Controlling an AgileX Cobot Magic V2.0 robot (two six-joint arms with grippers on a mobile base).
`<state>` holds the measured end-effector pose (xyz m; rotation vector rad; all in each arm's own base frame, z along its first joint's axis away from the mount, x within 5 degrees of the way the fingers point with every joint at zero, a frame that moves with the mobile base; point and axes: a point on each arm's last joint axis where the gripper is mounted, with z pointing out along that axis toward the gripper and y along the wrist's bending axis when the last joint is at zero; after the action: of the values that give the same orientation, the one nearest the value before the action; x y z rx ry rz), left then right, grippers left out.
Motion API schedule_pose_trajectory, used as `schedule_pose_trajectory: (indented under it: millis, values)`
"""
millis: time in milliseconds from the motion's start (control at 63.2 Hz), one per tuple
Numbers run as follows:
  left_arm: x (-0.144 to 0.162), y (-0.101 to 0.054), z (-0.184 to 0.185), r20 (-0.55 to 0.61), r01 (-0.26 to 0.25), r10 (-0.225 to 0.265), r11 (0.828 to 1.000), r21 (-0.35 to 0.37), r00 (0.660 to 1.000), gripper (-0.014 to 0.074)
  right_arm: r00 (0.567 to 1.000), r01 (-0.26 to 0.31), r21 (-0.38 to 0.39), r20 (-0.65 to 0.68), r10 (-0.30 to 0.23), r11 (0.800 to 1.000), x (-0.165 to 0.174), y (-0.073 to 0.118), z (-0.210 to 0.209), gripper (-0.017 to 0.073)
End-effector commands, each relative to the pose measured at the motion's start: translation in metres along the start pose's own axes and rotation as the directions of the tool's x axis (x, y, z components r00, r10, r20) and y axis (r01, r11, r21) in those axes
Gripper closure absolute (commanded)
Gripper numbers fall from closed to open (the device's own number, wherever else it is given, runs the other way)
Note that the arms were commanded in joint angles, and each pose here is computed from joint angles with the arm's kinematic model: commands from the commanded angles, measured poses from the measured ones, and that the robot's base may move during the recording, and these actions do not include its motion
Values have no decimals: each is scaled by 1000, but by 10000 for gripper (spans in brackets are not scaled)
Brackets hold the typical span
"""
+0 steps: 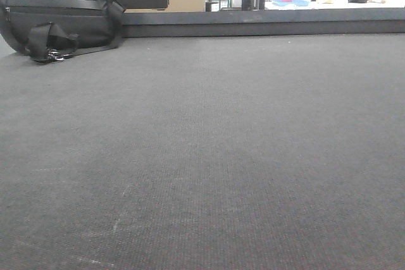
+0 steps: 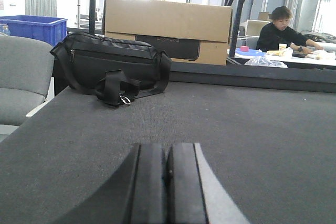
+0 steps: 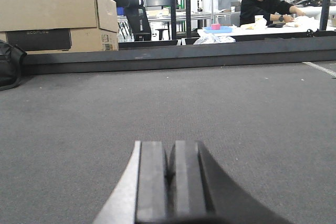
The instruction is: Grab block from conveyor and place in blue bin
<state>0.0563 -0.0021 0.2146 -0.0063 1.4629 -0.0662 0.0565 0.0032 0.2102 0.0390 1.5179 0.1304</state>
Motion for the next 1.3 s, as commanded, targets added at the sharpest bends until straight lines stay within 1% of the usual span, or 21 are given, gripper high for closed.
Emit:
schedule_pose_trajectory:
  millis: [0, 807, 918, 949, 965, 1013, 1044, 1092, 1139, 1187, 1250, 1281]
  values:
    - [-3, 0, 0, 23, 7, -7, 1000, 0, 1000, 705, 1000, 5, 0, 27, -5, 1000, -2, 0, 0, 721]
    - [-3, 0, 0, 30, 4, -4, 1000, 2, 1000, 705, 1000, 5, 0, 27, -5, 1000, -2, 0, 0, 721]
    - [-3, 0, 0, 28, 4, -4, 1000, 1, 1000, 705, 993, 5, -4, 121, -4, 1000, -11, 0, -1, 721]
    - [-2, 0, 0, 20, 4, -4, 1000, 1, 1000, 705, 991, -5, -5, 134, 5, 1000, -12, 0, -1, 721]
    - [-4, 0, 0, 24, 4, -4, 1000, 1, 1000, 705, 991, -11, -5, 134, 12, 1000, -12, 0, -1, 721]
    - [-17, -1, -1, 60, 4, -4, 1000, 2, 998, 705, 993, -57, -7, 108, 58, 998, -13, 0, -1, 721]
    - [-25, -1, -2, 80, 3, -4, 1000, 3, 997, 705, 994, -72, -10, 84, 73, 997, -16, 1, -2, 721]
    - [-39, -2, -4, 97, 1, -1, 1000, 2, 995, 705, 994, -74, -17, 75, 75, 997, -28, 3, -4, 721]
    - [-61, -2, -9, 136, 1, -1, 1000, 2, 991, 705, 995, -73, -24, 62, 74, 997, -42, 6, -8, 721]
    - [-78, -3, -14, 148, 1, -1, 1000, 0, 989, 705, 996, -71, -32, 55, 73, 997, -54, 8, -12, 721]
    - [-101, -4, -16, 121, 3, -2, 1000, -6, 993, 705, 994, -68, -45, 87, 71, 997, -78, 11, -20, 721]
    - [-112, -4, -14, 86, 3, -2, 1000, -11, 996, 705, 995, -67, -48, 76, 70, 997, -88, 13, -21, 721]
